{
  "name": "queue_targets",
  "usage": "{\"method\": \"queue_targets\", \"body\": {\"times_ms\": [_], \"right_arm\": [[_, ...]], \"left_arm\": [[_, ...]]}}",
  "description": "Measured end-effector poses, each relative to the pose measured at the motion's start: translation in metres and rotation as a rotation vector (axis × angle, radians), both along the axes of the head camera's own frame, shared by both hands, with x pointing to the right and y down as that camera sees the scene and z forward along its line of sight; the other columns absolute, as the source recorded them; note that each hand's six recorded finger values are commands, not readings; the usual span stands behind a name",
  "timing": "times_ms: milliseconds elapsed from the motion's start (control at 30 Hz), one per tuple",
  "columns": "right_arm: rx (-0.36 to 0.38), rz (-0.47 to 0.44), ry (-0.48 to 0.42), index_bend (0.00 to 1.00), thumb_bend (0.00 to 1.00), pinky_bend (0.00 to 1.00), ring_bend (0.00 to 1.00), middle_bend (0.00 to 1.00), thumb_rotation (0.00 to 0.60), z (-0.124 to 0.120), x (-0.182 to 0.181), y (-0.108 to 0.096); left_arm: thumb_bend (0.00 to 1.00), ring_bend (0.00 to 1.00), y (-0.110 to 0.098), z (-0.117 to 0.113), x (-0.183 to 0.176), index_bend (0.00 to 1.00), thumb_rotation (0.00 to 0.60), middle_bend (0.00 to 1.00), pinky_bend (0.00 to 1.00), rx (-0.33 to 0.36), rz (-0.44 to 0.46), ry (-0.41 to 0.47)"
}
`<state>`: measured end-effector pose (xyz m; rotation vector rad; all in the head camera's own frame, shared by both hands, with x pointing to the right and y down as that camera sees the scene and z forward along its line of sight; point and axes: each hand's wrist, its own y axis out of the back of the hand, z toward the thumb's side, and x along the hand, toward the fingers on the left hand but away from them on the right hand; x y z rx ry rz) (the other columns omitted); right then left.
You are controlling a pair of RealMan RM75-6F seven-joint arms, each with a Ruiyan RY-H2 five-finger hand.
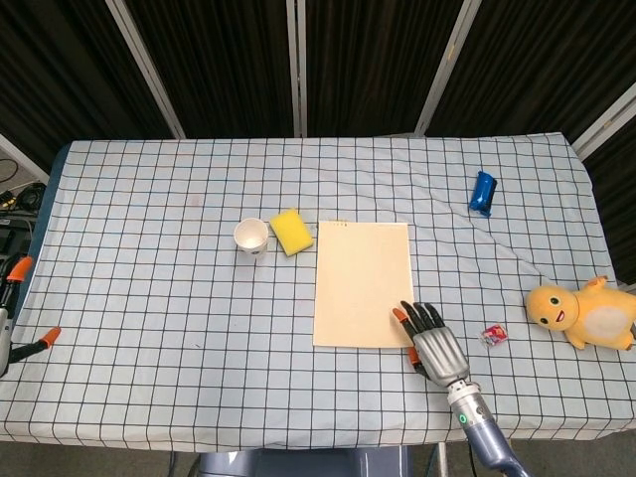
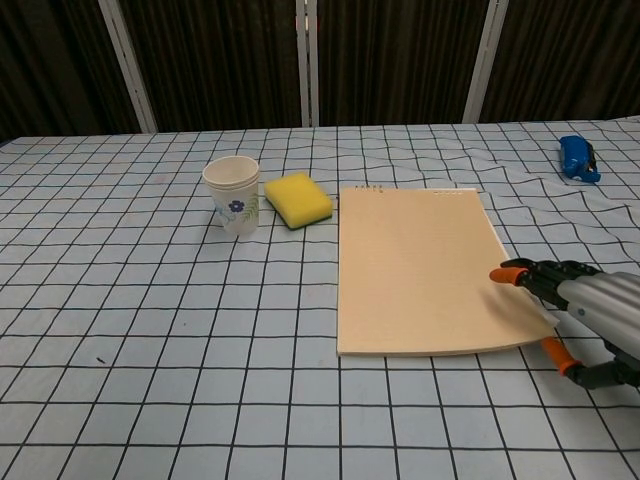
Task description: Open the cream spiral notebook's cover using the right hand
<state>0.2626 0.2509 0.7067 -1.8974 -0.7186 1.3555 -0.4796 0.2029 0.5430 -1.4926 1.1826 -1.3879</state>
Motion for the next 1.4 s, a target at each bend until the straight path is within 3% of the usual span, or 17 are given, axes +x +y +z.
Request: {"method": "queue_targets", "body": {"times_ms": [100,133,200,267,333,533,833,1400], "right_arm": [[0.031,0.026,-0.002,0.43,0.68,0.27,0.26,0.31,0.600,0.002,-0.001,-0.008],[0.047,0.038,-0.005,0.55,0.70,0.36,0.39,0.45,0.600,0.002,-0.001,-0.011],[0.073,0.056,-0.011,0.69,0.71,0.46,0.55,0.61,0.600,0.002,0.000,-0.015],[0.101,0.076,-0.020,0.75,0.72,0.53,0.66,0.72,0.600,0.002,0.002,-0.018],[0.129,0.093,-0.031,0.75,0.72,0.56,0.70,0.76,0.600,0.001,0.004,-0.020],[0.205,0.131,-0.093,0.75,0.72,0.56,0.71,0.78,0.600,-0.011,0.012,-0.022],[0.220,0.096,-0.074,0.75,0.72,0.57,0.72,0.78,0.600,-0.030,0.034,-0.012],[0.156,0.109,-0.077,0.75,0.72,0.58,0.72,0.78,0.600,-0.067,0.079,0.000]], "left_arm": [[0.14,0.00,0.000,-0.002,-0.001,0.00,0.600,0.00,0.00,0.006,-0.004,0.004],[0.14,0.00,-0.001,-0.002,-0.001,0.00,0.600,0.00,0.00,0.007,-0.006,0.006],[0.14,0.00,-0.001,-0.002,-0.002,0.00,0.600,0.00,0.00,0.008,-0.009,0.008],[0.14,0.00,-0.001,-0.003,-0.003,0.00,0.600,0.00,0.00,0.009,-0.011,0.009],[0.14,0.00,-0.001,-0.003,-0.003,0.00,0.600,0.00,0.00,0.010,-0.012,0.012],[0.14,0.00,-0.001,-0.004,-0.001,0.00,0.600,0.00,0.00,0.016,-0.004,0.016],[0.14,0.00,0.000,-0.002,0.001,0.00,0.600,0.00,0.00,0.011,0.002,0.013],[0.14,0.00,0.001,-0.003,0.002,0.00,0.600,0.00,0.00,0.007,0.002,0.014]]}}
